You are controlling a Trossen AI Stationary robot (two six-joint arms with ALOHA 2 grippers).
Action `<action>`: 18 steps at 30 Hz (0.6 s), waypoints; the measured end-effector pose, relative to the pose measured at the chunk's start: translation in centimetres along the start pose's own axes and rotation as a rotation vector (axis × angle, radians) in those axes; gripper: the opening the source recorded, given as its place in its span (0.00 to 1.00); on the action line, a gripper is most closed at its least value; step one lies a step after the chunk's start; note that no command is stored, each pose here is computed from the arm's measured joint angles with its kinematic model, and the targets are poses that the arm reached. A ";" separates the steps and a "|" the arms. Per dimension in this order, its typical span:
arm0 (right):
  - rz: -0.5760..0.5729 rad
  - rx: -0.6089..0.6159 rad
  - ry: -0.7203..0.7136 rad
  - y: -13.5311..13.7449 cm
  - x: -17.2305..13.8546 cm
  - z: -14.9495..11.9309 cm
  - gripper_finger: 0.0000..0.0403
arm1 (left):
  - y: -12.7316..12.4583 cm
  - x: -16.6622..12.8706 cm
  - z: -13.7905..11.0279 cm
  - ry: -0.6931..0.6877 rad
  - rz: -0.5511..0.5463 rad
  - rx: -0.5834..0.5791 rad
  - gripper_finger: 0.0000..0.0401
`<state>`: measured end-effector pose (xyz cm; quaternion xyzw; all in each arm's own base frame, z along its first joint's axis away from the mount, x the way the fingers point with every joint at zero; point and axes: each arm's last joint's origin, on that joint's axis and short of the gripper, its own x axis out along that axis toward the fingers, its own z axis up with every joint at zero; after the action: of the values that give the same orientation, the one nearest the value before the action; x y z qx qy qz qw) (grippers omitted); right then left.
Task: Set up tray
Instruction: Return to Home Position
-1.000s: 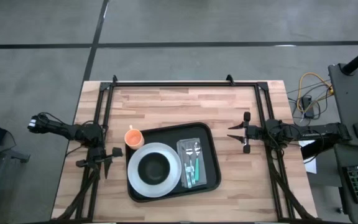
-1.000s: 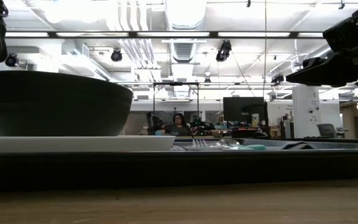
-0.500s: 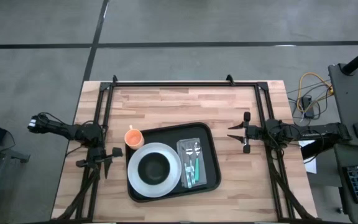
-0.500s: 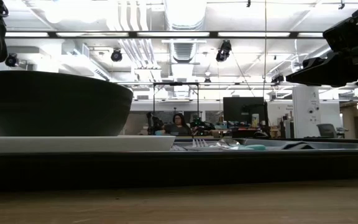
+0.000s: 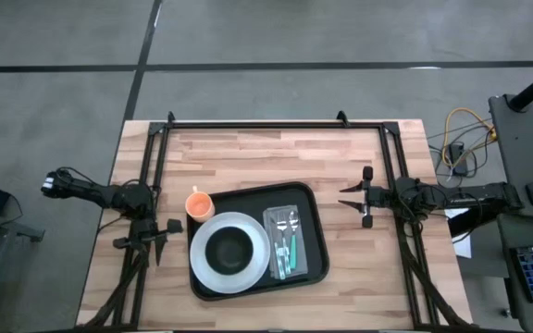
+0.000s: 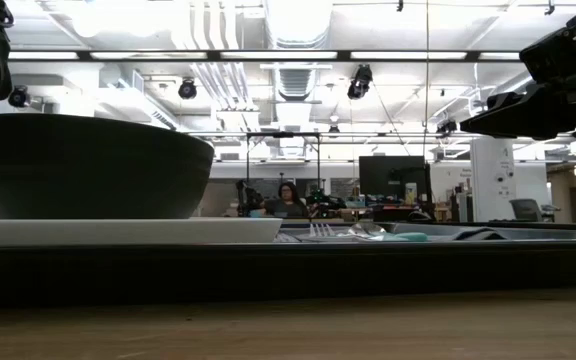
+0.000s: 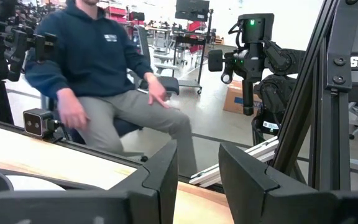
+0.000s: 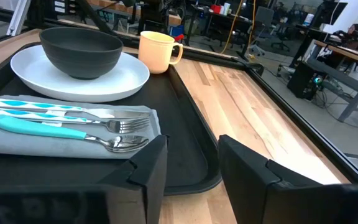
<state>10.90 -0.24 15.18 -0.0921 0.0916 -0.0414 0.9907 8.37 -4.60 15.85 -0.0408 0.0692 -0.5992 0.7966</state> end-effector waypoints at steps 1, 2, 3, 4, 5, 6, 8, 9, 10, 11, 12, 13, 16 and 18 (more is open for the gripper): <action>0.000 0.000 0.000 0.0 0.0 0.0 0.33 | 0.0 0.0 0.0 0.000 0.000 0.000 0.24; 0.000 0.000 0.000 0.0 0.0 0.0 0.33 | 0.0 0.0 0.0 0.000 0.000 0.000 0.24; 0.000 0.000 0.000 0.0 0.0 0.0 0.33 | 0.0 0.0 0.0 0.000 0.000 0.000 0.24; 0.000 0.000 0.000 0.0 0.0 0.0 0.34 | 0.0 0.0 0.0 0.000 0.000 0.000 0.24; 0.000 0.000 0.000 0.0 0.0 0.0 0.34 | 0.0 0.0 0.0 0.000 0.000 0.000 0.24; 0.000 0.000 0.000 0.0 0.0 0.0 0.34 | 0.0 0.0 0.0 0.000 0.001 0.000 0.24; 0.000 0.000 0.000 0.0 0.0 0.0 0.34 | 0.0 0.0 0.0 0.000 0.000 0.000 0.24; 0.000 0.000 0.000 0.0 0.0 0.0 0.34 | 0.0 0.0 0.0 0.000 0.000 0.000 0.24; 0.000 0.000 0.000 0.0 0.0 0.0 0.33 | 0.0 0.0 0.0 0.000 0.000 0.000 0.24; 0.000 0.000 0.000 0.0 0.0 0.0 0.33 | 0.0 0.0 0.0 0.000 0.000 0.000 0.24; 0.000 0.000 0.000 0.0 0.0 0.0 0.33 | 0.0 0.0 0.0 0.000 0.000 0.000 0.24; 0.000 0.000 0.000 0.0 0.0 0.0 0.32 | 0.0 0.0 0.0 0.000 0.000 0.000 0.24; 0.000 0.000 0.000 0.0 0.0 0.0 0.32 | 0.0 0.0 0.0 0.000 0.000 0.000 0.24; 0.000 0.000 0.000 0.0 0.0 0.0 0.32 | 0.0 0.0 0.0 0.000 0.000 -0.001 0.24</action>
<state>10.90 -0.24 15.18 -0.0922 0.0917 -0.0413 0.9906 8.37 -4.60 15.85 -0.0410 0.0694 -0.5992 0.7966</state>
